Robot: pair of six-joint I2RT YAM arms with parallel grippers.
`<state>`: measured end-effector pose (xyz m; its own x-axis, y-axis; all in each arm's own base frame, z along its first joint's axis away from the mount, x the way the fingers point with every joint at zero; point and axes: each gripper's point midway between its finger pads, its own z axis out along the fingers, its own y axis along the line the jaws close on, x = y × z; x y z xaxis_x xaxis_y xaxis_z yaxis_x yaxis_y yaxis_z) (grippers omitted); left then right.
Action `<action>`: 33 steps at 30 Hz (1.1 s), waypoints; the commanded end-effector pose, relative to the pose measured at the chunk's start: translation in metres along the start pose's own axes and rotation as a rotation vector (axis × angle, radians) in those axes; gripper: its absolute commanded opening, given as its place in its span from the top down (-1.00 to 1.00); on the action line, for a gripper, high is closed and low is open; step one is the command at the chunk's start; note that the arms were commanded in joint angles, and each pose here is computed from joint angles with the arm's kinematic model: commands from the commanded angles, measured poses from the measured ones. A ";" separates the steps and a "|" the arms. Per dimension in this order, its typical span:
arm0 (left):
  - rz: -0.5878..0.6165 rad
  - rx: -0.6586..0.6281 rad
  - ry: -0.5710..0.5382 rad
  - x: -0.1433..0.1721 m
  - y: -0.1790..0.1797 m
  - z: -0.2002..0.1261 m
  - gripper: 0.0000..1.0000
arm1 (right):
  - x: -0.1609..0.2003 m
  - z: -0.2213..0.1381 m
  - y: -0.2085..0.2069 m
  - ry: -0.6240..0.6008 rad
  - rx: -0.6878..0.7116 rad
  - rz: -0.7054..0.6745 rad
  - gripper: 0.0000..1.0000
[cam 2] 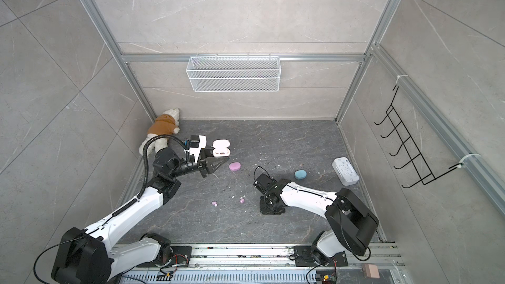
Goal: Insert wireless bluetooth earbuds into charging case
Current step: Rotate the wireless bluetooth earbud at the bottom-center of the table.
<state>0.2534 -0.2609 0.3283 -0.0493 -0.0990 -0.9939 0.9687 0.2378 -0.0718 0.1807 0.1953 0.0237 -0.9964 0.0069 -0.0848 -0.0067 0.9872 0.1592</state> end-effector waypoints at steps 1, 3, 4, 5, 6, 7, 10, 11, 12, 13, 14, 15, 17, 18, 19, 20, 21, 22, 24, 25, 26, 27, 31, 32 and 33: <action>0.049 0.027 -0.033 -0.015 -0.009 -0.001 0.54 | -0.001 -0.006 -0.010 -0.012 0.003 -0.003 0.28; 0.046 0.027 -0.031 -0.015 -0.009 -0.001 0.55 | -0.001 -0.006 -0.009 -0.006 -0.017 0.003 0.28; 0.048 0.028 -0.032 -0.015 -0.009 -0.001 0.54 | 0.000 -0.005 -0.009 0.002 -0.025 0.009 0.27; 0.046 0.028 -0.032 -0.015 -0.009 -0.001 0.54 | 0.002 -0.005 -0.010 0.004 -0.033 0.012 0.26; 0.047 0.027 -0.031 -0.015 -0.009 -0.001 0.54 | 0.003 -0.006 -0.011 0.005 -0.035 0.016 0.26; 0.046 0.028 -0.030 -0.015 -0.009 -0.001 0.54 | 0.005 -0.006 -0.014 0.005 -0.033 0.020 0.25; 0.045 0.029 -0.030 -0.014 -0.009 -0.001 0.54 | 0.007 -0.009 -0.018 0.006 -0.032 0.027 0.25; 0.045 0.031 -0.031 -0.015 -0.009 -0.001 0.54 | 0.007 -0.011 -0.017 0.003 -0.038 0.027 0.24; 0.042 0.031 -0.030 -0.014 -0.009 0.000 0.54 | 0.006 -0.012 -0.014 0.001 -0.050 0.028 0.24; 0.043 0.031 -0.030 -0.014 -0.009 0.000 0.54 | 0.004 -0.015 -0.010 -0.004 -0.067 0.032 0.23; 0.041 0.032 -0.029 -0.014 -0.009 0.000 0.54 | 0.001 -0.017 -0.006 -0.012 -0.083 0.039 0.21; 0.043 0.032 -0.029 -0.014 -0.009 0.000 0.54 | -0.002 -0.019 -0.002 -0.021 -0.096 0.042 0.21; 0.042 0.032 -0.029 -0.014 -0.009 0.000 0.54 | -0.008 -0.023 0.006 -0.040 -0.118 0.045 0.20; 0.041 0.034 -0.029 -0.014 -0.010 0.001 0.54 | -0.010 -0.023 0.010 -0.042 -0.127 0.043 0.20; 0.043 0.034 -0.030 -0.014 -0.010 0.001 0.54 | -0.011 -0.021 0.015 -0.038 -0.138 0.045 0.20; 0.042 0.034 -0.028 -0.014 -0.010 0.001 0.54 | -0.010 -0.018 0.018 -0.029 -0.143 0.049 0.19; 0.042 0.034 -0.030 -0.014 -0.010 0.000 0.54 | -0.008 -0.014 0.021 -0.020 -0.148 0.052 0.18; 0.043 0.034 -0.030 -0.014 -0.010 0.000 0.54 | -0.007 -0.010 0.023 -0.010 -0.150 0.063 0.16; 0.046 0.034 -0.029 -0.015 -0.011 0.000 0.54 | -0.002 -0.004 0.023 0.001 -0.143 0.085 0.11; 0.045 0.032 -0.028 -0.014 -0.011 -0.001 0.54 | 0.000 -0.002 0.022 0.002 -0.142 0.104 0.08; 0.047 0.032 -0.027 -0.014 -0.011 -0.001 0.54 | 0.001 -0.001 0.020 -0.002 -0.148 0.130 0.07; 0.047 0.032 -0.027 -0.014 -0.011 -0.001 0.54 | 0.003 0.000 0.019 -0.002 -0.153 0.147 0.05; 0.042 0.033 -0.026 -0.013 -0.011 0.000 0.54 | 0.006 0.007 0.020 -0.019 -0.203 0.205 -0.04; 0.042 0.033 -0.027 -0.013 -0.010 0.000 0.54 | 0.005 0.008 0.022 -0.024 -0.217 0.209 -0.04; 0.041 0.033 -0.028 -0.013 -0.010 0.000 0.54 | 0.003 0.009 0.025 -0.027 -0.229 0.209 -0.04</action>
<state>0.2522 -0.2622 0.3271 -0.0560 -0.0958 -0.9938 0.9694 0.2329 -0.0771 0.1770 0.2135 0.0223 -0.9844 0.1636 -0.0651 0.1312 0.9283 0.3478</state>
